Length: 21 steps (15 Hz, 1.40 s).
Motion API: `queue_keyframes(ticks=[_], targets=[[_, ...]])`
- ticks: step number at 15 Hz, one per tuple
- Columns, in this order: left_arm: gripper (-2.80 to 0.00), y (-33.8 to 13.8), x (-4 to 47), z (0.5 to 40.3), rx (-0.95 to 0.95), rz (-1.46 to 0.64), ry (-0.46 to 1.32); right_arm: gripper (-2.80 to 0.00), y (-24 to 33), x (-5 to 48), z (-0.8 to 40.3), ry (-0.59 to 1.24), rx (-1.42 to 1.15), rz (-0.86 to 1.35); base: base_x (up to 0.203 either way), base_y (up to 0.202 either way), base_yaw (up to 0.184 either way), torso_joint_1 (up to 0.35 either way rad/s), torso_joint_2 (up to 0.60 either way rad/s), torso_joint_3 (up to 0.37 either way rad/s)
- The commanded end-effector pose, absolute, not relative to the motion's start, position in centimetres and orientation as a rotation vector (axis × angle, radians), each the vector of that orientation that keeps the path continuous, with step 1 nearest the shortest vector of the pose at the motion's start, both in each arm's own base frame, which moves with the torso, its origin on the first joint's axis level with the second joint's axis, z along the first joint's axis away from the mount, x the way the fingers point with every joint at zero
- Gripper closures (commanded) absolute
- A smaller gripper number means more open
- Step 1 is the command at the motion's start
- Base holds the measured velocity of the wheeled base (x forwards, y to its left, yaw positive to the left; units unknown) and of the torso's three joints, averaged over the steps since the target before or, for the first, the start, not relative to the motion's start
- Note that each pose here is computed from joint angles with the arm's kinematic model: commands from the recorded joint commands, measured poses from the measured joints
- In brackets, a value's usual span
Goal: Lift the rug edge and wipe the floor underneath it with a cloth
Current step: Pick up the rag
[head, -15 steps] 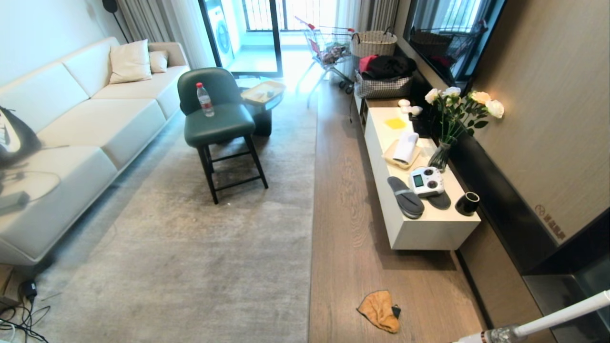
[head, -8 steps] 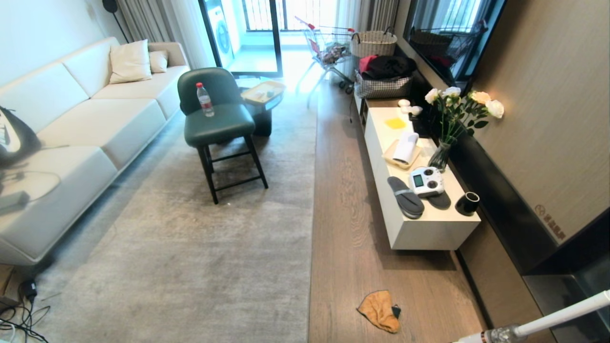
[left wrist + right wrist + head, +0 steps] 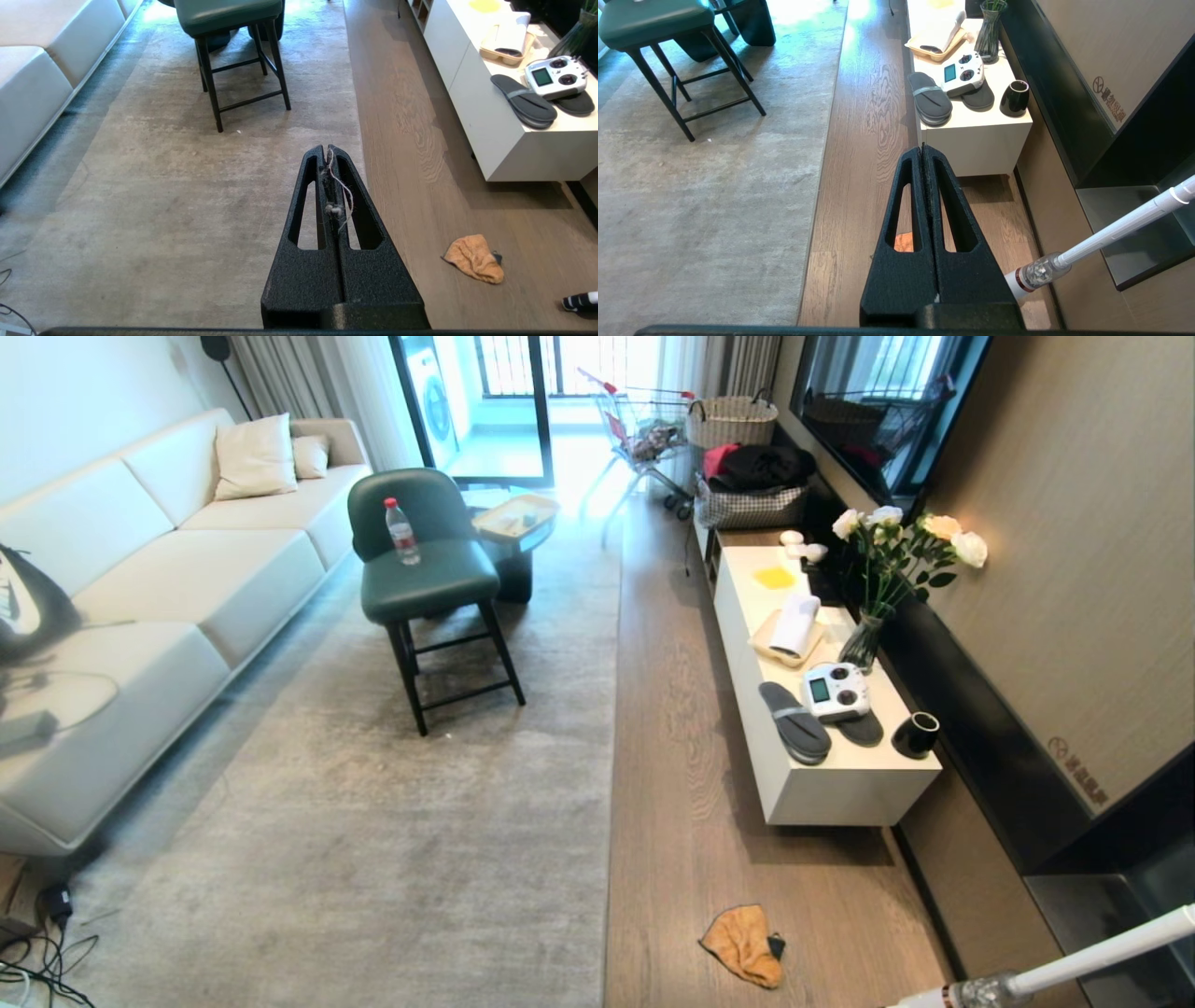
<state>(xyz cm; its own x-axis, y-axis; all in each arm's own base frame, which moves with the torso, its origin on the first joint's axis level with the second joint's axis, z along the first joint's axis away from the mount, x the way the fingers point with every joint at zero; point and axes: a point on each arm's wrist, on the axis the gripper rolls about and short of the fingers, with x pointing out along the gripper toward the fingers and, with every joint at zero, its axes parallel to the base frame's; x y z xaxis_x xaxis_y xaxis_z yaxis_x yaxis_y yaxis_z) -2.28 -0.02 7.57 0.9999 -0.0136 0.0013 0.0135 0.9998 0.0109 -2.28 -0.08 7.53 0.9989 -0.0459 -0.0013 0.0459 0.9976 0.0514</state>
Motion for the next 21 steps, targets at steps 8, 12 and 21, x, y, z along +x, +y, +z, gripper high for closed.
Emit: queue_keyframes(ticks=[8, 12, 21], targets=[[0.00, -0.02, -2.28, 7.56, 0.011, -0.014, -0.002, 0.00, -0.08, -2.28, 7.53, 0.000, 0.052, -0.046, 0.000, 0.000, 0.000, -0.041, 0.09, 0.055], [0.00, -0.02, -2.28, 7.56, 0.011, -0.014, -0.002, 0.00, -0.08, -2.28, 7.53, 0.000, 0.052, -0.046, 0.000, 0.000, 0.000, -0.068, 0.17, 0.086], [0.00, -0.02, -2.28, 7.56, 0.011, -0.013, -0.002, 0.00, -0.08, -2.28, 7.53, 0.000, 0.052, -0.046, 0.000, 0.000, 0.000, -0.104, 0.24, 0.129]])
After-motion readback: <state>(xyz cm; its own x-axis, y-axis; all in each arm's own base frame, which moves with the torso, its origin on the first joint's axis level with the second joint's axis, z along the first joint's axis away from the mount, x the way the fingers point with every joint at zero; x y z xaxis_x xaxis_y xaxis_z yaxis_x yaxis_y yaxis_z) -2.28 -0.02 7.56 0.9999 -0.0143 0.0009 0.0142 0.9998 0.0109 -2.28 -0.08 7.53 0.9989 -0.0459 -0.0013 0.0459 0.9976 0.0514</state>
